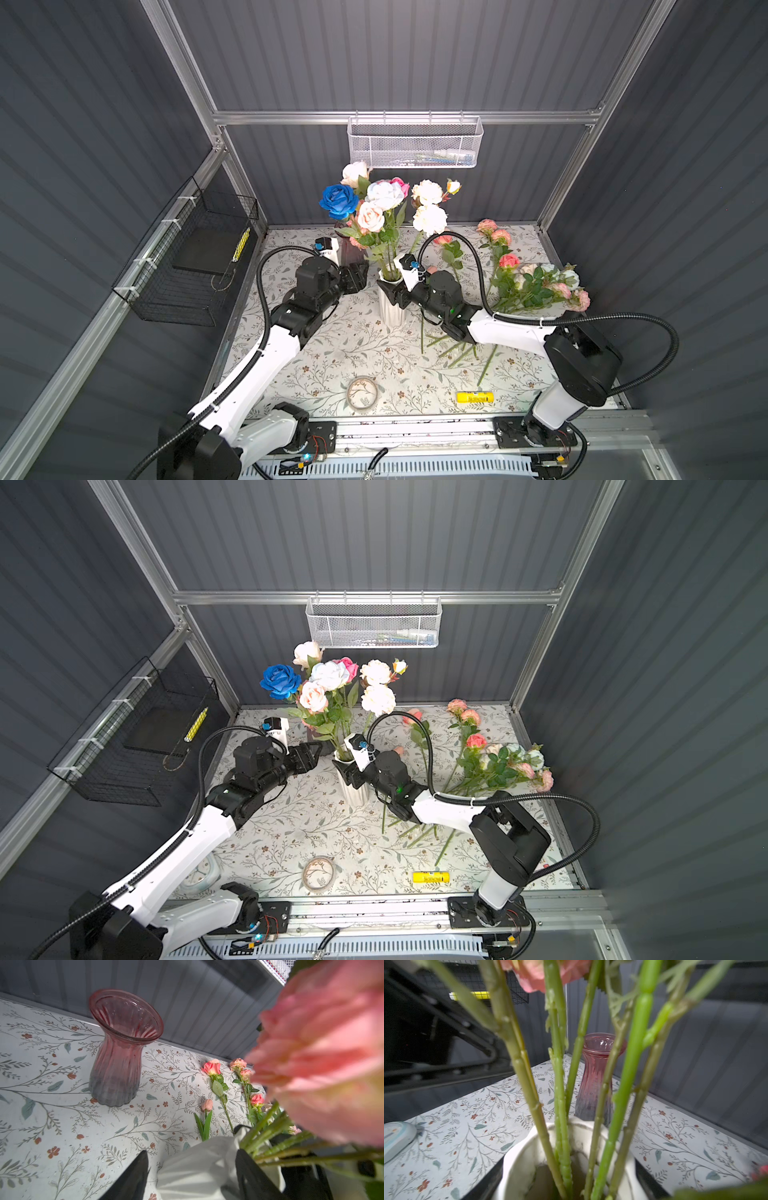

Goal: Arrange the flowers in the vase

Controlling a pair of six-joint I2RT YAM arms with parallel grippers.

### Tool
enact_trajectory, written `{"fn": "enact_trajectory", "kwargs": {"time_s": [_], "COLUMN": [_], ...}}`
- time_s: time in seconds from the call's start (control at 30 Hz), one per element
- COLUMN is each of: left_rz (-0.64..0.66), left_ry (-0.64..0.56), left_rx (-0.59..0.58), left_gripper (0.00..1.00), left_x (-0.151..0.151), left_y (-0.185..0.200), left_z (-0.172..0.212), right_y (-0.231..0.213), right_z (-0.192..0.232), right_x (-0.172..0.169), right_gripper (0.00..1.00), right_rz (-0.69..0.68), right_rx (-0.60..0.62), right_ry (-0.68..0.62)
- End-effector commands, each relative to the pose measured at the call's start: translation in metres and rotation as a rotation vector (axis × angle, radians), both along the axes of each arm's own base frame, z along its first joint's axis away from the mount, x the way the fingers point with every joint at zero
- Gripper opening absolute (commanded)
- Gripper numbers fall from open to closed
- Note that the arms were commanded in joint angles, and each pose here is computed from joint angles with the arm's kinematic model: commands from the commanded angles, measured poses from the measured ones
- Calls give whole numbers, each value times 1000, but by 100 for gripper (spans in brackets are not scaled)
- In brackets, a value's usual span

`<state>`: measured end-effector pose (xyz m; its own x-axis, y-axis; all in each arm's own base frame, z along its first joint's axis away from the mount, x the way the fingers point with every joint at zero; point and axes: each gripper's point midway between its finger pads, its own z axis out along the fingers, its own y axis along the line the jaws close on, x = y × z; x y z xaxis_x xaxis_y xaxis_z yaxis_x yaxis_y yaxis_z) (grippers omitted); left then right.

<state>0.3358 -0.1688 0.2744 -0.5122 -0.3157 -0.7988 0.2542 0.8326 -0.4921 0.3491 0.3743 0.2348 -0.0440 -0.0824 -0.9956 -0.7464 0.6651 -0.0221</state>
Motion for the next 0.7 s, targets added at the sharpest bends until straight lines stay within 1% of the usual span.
{"fn": "enact_trajectory", "kwargs": {"time_s": [0.0, 0.17, 0.33, 0.53, 0.67], "left_rz": [20, 18, 10, 12, 17], "left_ry": [25, 15, 33, 30, 40], "left_rx": [50, 65, 83, 89, 97], "left_gripper": [69, 70, 72, 72, 73], "left_x": [-15, -29, -36, -38, -37], "left_y": [13, 20, 23, 25, 25], "left_z": [-9, 0, -4, -3, -8], "right_y": [-7, -14, -14, -16, -13], "right_z": [38, 51, 58, 52, 44], "right_x": [29, 61, 105, 156, 179], "right_gripper": [40, 39, 40, 42, 45], "right_rz": [-103, -131, -155, -194, -208], "right_rx": [20, 71, 112, 133, 130], "right_ry": [-142, -153, -136, -99, -76]}}
